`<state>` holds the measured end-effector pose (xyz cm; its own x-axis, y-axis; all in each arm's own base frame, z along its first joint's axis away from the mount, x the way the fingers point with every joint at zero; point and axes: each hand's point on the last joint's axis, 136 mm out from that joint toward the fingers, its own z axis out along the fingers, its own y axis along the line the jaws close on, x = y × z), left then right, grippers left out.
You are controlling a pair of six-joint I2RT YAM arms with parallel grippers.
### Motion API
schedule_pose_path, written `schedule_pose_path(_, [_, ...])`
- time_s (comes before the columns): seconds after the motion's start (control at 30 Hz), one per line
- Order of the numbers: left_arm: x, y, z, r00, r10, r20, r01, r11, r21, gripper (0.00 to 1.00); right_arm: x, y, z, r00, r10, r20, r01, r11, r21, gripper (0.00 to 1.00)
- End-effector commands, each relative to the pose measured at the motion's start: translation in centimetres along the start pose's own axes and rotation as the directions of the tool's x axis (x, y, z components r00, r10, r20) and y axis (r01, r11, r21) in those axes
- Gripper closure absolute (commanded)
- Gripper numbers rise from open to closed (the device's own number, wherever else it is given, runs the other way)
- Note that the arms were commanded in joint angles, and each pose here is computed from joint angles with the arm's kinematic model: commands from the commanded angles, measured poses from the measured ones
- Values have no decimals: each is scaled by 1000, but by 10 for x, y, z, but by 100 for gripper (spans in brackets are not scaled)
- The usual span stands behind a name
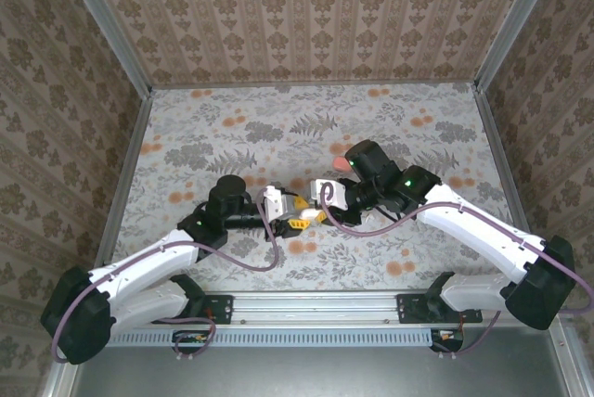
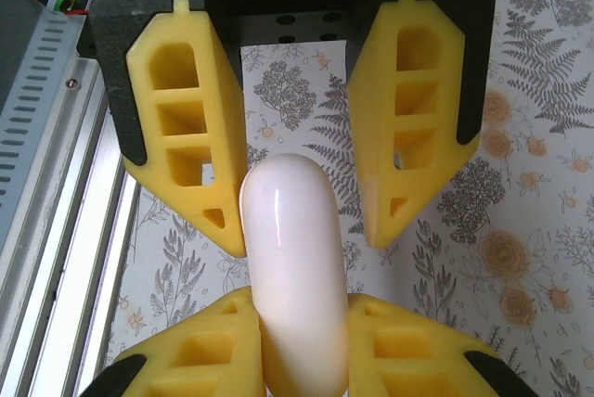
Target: Insert the wireless bluetooth earbuds into the charging case
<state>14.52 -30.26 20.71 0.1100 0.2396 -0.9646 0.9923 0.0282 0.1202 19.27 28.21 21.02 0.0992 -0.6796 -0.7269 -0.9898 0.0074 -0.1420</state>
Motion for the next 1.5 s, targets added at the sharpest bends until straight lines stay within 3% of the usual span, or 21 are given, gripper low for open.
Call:
schedule_pose_path(0.0, [-20,0,2,998,30,46,-31,999,20,62,-17,-3,-3,997,-50,52,50,999,9,84])
schedule_pose_path(0.2, [-19,0,2,999,28,45,-30,999,27,75,-18,-1,-2,997,-51,62,51,999,3,84])
schedule_pose_path(0.47, [-22,-1,1,998,35,51,-36,999,26,85,-12,-10,-6,998,-22,53,18,996,82,59])
schedule_pose_path(0.6, [-22,-3,0,997,43,57,-45,998,34,86,-14,-17,-10,998,-14,65,6,992,126,53])
schedule_pose_path(0.9, [-23,-3,1,997,41,59,-44,998,43,87,-6,-43,-18,998,57,27,-61,971,231,51])
schedule_pose_path(1.17, [-19,-3,1,998,33,54,-35,998,43,87,-12,-56,-38,989,92,118,-123,950,286,50])
schedule_pose_path(1.47, [-21,1,-1,997,25,78,-27,999,31,88,-9,-62,-41,982,123,141,-162,938,306,51])
